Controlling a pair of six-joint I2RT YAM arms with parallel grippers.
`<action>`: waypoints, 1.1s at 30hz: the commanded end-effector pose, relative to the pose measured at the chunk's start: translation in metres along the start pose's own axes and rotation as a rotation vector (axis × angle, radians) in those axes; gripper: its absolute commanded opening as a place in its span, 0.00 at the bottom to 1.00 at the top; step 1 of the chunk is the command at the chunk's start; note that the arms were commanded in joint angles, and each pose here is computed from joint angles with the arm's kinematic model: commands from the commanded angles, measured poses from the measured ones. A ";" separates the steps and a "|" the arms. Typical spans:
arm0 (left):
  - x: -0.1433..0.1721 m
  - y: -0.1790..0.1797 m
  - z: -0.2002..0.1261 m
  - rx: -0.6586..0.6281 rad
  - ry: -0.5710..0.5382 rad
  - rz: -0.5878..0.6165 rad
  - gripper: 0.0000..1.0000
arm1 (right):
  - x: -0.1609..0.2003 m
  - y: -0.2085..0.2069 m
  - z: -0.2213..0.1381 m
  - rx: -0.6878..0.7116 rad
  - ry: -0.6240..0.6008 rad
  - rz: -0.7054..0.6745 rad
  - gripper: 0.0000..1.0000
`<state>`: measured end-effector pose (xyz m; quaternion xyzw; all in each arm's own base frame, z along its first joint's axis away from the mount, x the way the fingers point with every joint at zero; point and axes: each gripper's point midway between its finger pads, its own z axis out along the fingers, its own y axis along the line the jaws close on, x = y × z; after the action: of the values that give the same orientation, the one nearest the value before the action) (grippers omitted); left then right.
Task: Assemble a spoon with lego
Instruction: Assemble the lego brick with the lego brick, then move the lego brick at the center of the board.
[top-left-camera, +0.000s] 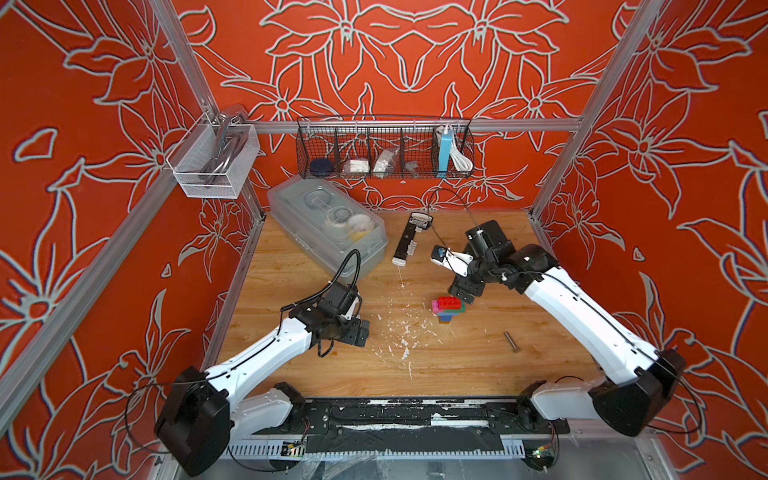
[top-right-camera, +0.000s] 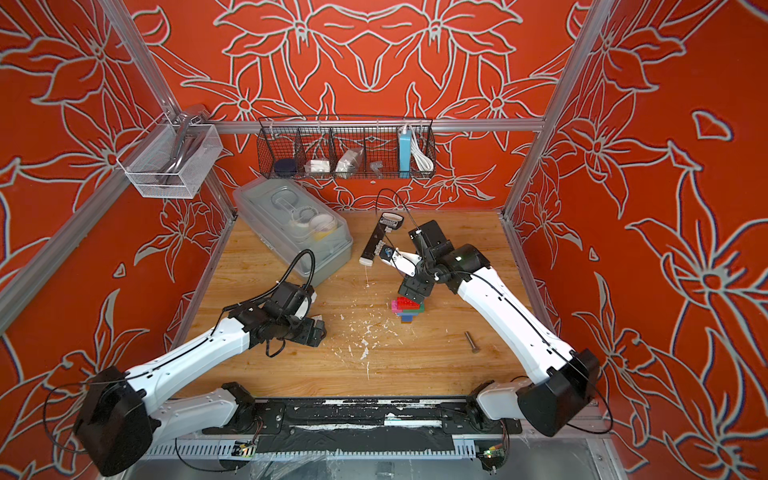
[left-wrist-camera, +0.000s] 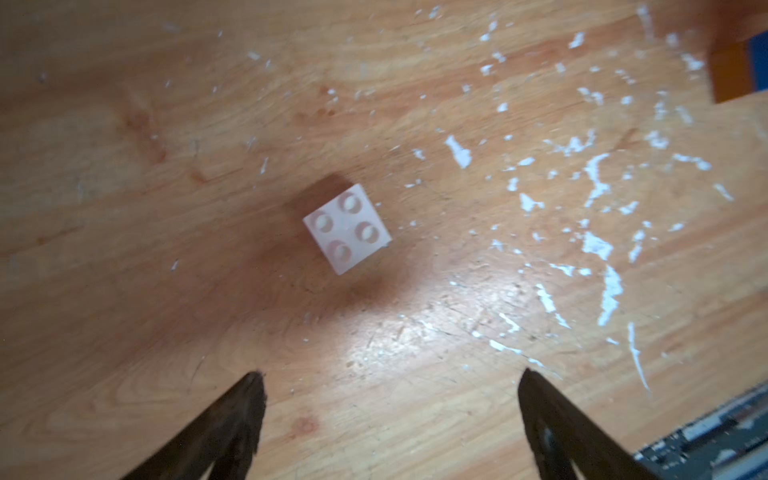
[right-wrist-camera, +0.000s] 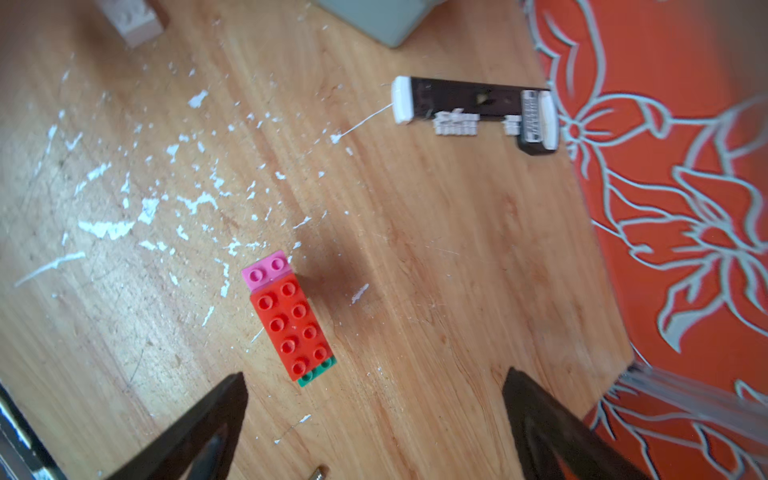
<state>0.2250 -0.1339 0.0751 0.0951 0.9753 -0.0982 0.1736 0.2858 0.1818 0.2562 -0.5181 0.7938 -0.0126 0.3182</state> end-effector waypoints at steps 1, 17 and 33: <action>-0.007 0.006 0.005 -0.039 0.037 -0.021 0.94 | -0.014 -0.023 -0.036 0.112 -0.082 0.217 1.00; -0.034 0.019 0.050 -0.200 0.186 -0.011 0.71 | -0.015 -0.023 -0.053 0.134 -0.129 0.206 1.00; -0.023 -0.067 0.064 0.005 0.254 0.055 0.31 | -0.015 -0.015 -0.045 0.086 -0.136 0.249 1.00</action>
<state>0.2584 -0.1884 0.0292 0.1314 0.9884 -0.0446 0.0617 0.2827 0.1708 0.3094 -0.4135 0.8199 0.0074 0.3957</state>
